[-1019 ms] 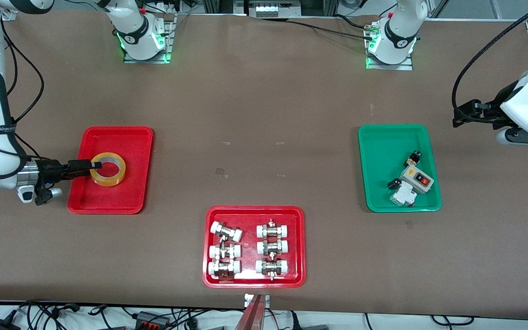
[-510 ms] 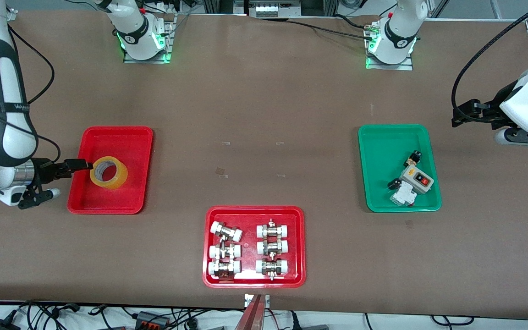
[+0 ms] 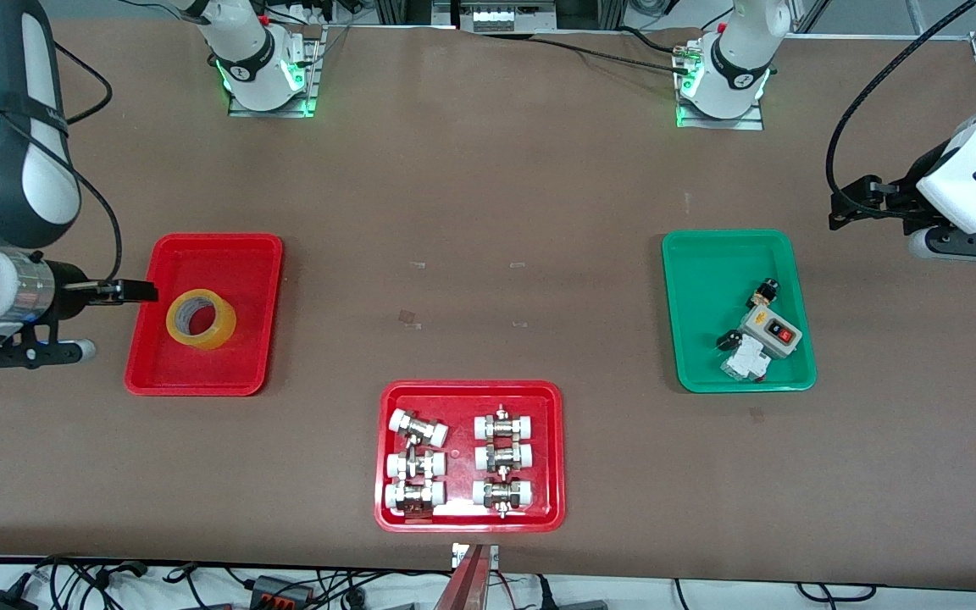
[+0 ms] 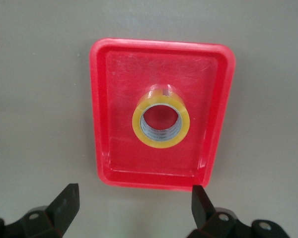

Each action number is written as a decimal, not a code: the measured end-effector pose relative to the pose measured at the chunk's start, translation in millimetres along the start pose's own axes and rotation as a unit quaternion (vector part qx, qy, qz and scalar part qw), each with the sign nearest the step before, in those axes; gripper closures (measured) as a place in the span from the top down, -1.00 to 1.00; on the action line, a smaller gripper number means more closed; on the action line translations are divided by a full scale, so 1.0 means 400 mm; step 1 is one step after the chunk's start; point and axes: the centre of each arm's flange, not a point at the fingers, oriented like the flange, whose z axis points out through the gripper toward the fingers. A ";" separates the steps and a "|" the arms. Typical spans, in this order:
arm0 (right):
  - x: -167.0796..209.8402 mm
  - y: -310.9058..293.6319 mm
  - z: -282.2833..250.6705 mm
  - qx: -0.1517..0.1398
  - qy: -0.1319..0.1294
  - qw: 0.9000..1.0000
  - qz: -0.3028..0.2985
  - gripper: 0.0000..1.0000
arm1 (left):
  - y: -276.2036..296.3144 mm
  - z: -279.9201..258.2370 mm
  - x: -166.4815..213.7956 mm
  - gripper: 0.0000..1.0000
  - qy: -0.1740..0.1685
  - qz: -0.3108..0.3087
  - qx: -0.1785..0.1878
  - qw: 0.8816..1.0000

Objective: Left arm passes tape to right arm into tray

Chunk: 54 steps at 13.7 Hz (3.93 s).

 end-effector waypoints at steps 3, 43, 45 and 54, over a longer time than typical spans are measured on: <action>-0.021 0.003 -0.146 -0.003 0.045 0.999 0.001 1.00 | -0.012 0.009 0.001 1.00 -0.005 -0.005 0.000 1.000; -0.284 0.005 -0.206 -0.013 0.128 0.991 0.020 1.00 | 0.015 0.014 0.000 1.00 -0.007 0.001 -0.012 1.000; -0.284 0.000 -0.206 -0.013 0.128 0.991 0.019 1.00 | 0.015 0.014 0.000 1.00 -0.007 0.001 -0.012 1.000; -0.294 0.007 -0.207 -0.012 0.121 0.992 0.021 1.00 | 0.025 0.014 0.000 1.00 -0.007 0.003 -0.023 1.000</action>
